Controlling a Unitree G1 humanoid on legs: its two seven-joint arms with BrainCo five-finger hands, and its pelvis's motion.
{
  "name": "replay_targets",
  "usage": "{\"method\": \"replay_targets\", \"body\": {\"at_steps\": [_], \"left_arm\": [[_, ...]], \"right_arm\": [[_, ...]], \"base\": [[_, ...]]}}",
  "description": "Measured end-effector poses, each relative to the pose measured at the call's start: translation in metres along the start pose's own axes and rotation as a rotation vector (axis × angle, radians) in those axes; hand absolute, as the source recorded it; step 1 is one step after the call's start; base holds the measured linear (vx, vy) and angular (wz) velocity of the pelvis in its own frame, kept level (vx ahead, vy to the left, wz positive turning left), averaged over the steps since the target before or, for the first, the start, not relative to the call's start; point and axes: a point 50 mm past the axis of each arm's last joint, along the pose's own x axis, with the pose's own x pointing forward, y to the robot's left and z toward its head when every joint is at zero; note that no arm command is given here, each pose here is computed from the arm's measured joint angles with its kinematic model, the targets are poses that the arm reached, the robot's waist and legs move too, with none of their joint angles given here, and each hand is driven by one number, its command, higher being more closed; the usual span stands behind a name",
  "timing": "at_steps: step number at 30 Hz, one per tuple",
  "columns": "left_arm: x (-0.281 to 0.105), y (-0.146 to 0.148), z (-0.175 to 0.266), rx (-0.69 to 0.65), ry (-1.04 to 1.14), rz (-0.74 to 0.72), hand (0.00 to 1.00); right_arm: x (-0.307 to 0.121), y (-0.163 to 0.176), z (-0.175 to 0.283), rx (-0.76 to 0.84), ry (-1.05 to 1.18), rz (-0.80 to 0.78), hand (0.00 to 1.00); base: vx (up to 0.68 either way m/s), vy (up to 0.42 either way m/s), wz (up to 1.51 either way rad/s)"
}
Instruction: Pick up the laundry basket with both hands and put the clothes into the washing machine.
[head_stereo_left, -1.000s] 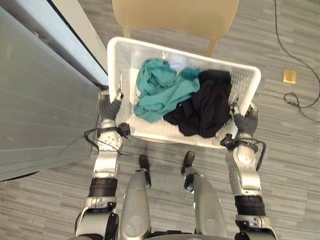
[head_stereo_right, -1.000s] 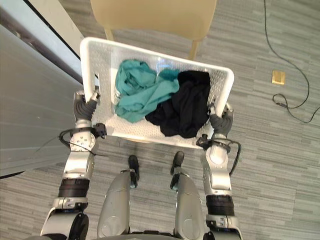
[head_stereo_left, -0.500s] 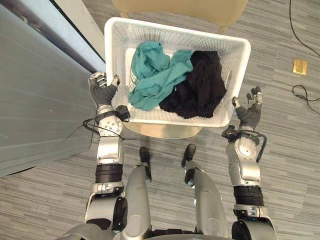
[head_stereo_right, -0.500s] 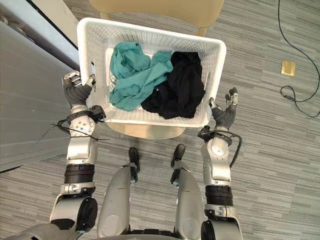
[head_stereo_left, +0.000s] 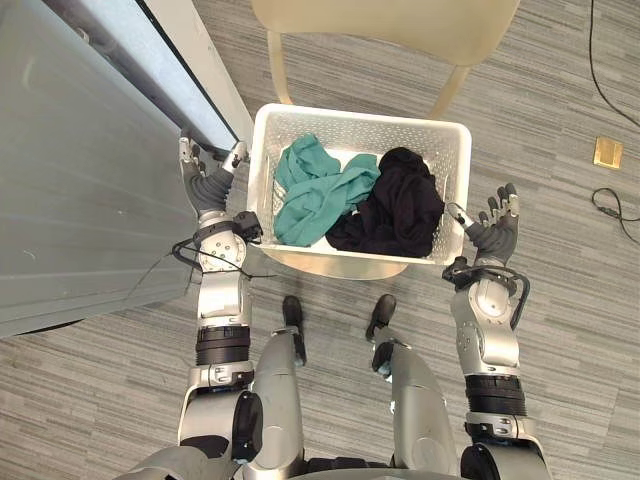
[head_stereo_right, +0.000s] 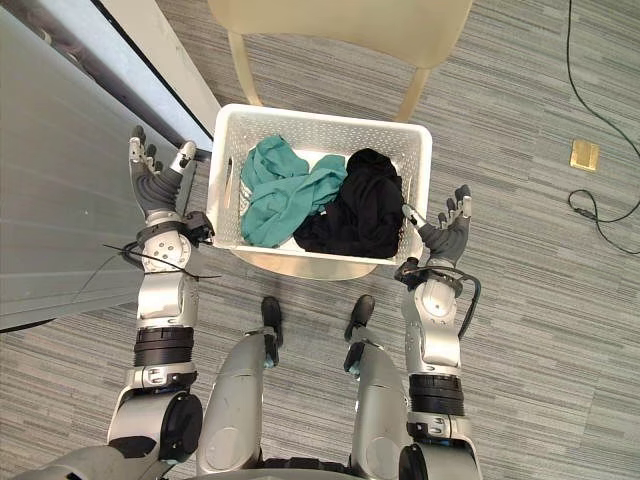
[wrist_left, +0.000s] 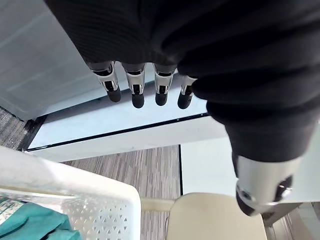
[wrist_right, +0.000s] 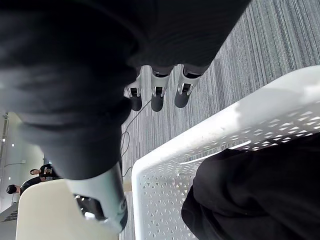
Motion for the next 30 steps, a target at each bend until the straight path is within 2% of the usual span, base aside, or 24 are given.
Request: {"method": "replay_targets", "body": {"at_steps": [9, 15, 19, 21, 23, 26, 30], "left_arm": [[-0.007, 0.003, -0.008, 0.042, 0.016, 0.009, 0.0], [-0.061, 0.031, -0.042, 0.026, 0.1, 0.036, 0.0], [-0.103, 0.044, -0.073, -0.091, 0.255, 0.003, 0.0], [-0.118, 0.037, -0.083, -0.267, 0.335, -0.035, 0.0], [-0.125, 0.031, -0.085, -0.339, 0.358, -0.073, 0.0], [-0.14, 0.025, -0.095, -0.348, 0.409, -0.126, 0.0], [-0.177, 0.028, -0.116, -0.362, 0.555, -0.172, 0.0]], "right_arm": [[-0.007, -0.001, 0.002, 0.003, -0.012, 0.023, 0.0], [-0.044, -0.004, -0.027, -0.036, 0.104, 0.112, 0.0], [-0.068, -0.024, -0.047, -0.075, 0.199, 0.106, 0.0], [-0.07, -0.036, -0.054, -0.107, 0.228, 0.078, 0.0], [-0.067, -0.042, -0.062, -0.132, 0.256, 0.065, 0.0], [-0.072, -0.043, -0.071, -0.135, 0.294, 0.065, 0.0], [-0.095, -0.066, -0.093, -0.197, 0.401, 0.059, 0.0]], "base": [[0.03, -0.016, -0.02], [0.03, -0.068, 0.07], [0.02, -0.148, 0.53], [0.13, -0.22, 0.93], [0.02, -0.169, 0.82], [-0.04, -0.116, 0.57], [-0.09, 0.056, 0.02]]}}
